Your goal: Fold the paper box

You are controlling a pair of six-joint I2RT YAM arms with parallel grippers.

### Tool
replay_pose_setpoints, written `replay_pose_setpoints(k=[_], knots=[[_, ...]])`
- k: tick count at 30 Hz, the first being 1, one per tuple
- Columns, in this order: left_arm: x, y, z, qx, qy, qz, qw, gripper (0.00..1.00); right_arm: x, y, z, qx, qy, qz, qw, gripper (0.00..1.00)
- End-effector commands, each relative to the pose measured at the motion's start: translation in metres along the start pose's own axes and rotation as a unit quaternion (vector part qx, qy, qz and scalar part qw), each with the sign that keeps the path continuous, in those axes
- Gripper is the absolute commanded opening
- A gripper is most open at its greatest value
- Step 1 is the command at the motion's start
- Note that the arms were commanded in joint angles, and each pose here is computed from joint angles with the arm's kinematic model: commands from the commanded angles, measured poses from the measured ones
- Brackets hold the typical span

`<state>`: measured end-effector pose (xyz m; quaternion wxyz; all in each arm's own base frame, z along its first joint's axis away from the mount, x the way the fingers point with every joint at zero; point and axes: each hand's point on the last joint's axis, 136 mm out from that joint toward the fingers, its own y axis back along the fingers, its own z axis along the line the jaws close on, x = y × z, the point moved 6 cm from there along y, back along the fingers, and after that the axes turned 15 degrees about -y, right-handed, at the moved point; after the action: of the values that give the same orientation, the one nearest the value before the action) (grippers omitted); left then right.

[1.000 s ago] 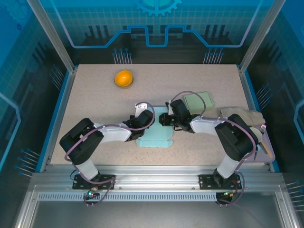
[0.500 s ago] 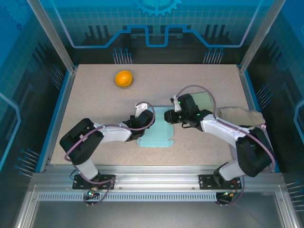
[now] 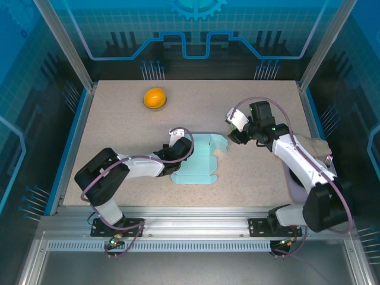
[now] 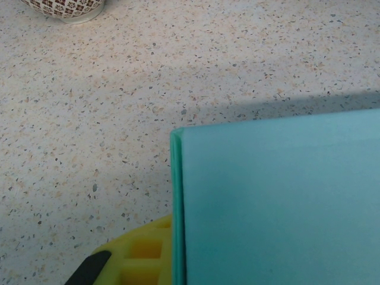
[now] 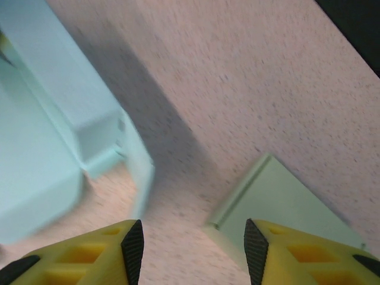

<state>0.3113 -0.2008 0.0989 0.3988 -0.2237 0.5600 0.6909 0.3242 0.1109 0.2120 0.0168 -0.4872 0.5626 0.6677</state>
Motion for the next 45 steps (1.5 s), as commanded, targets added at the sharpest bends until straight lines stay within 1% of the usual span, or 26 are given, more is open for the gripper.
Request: replay_pose_setpoints(k=[1,3,6,8,10,15,19,26,35,45], knots=[[0.033,-0.002,-0.006,0.019,-0.062,0.062,0.996,0.0,0.012,-0.02,-0.026,0.016,0.061,0.031,0.998,0.5],[0.034,-0.002,-0.006,0.018,-0.064,0.064,0.996,0.0,0.019,-0.034,-0.03,0.01,0.065,0.039,0.997,0.5],[0.034,-0.001,-0.005,0.018,-0.063,0.062,0.996,0.0,0.031,-0.05,-0.026,-0.009,0.076,0.064,0.995,0.49],[0.035,-0.001,-0.005,0.017,-0.063,0.062,0.996,0.0,0.035,-0.058,-0.023,-0.016,0.07,0.069,0.995,0.49],[0.035,-0.001,-0.004,0.016,-0.062,0.061,0.996,0.0,0.037,-0.062,-0.016,-0.032,0.066,0.069,0.995,0.48],[0.034,-0.002,-0.006,0.018,-0.062,0.062,0.996,0.0,0.041,-0.069,0.008,-0.069,0.09,0.066,0.991,0.48],[0.034,-0.003,-0.006,0.017,-0.061,0.063,0.996,0.0,0.042,-0.071,0.018,-0.093,0.085,0.06,0.99,0.47],[0.034,-0.003,-0.006,0.017,-0.061,0.063,0.996,0.0,0.033,-0.069,0.029,-0.126,0.073,0.043,0.988,0.46],[0.034,-0.004,-0.007,0.016,-0.062,0.065,0.996,0.0,0.019,-0.072,0.039,-0.152,0.048,0.026,0.987,0.45],[0.034,-0.004,-0.008,0.017,-0.063,0.066,0.996,0.0,0.005,-0.08,0.039,-0.138,0.019,0.024,0.99,0.44]])
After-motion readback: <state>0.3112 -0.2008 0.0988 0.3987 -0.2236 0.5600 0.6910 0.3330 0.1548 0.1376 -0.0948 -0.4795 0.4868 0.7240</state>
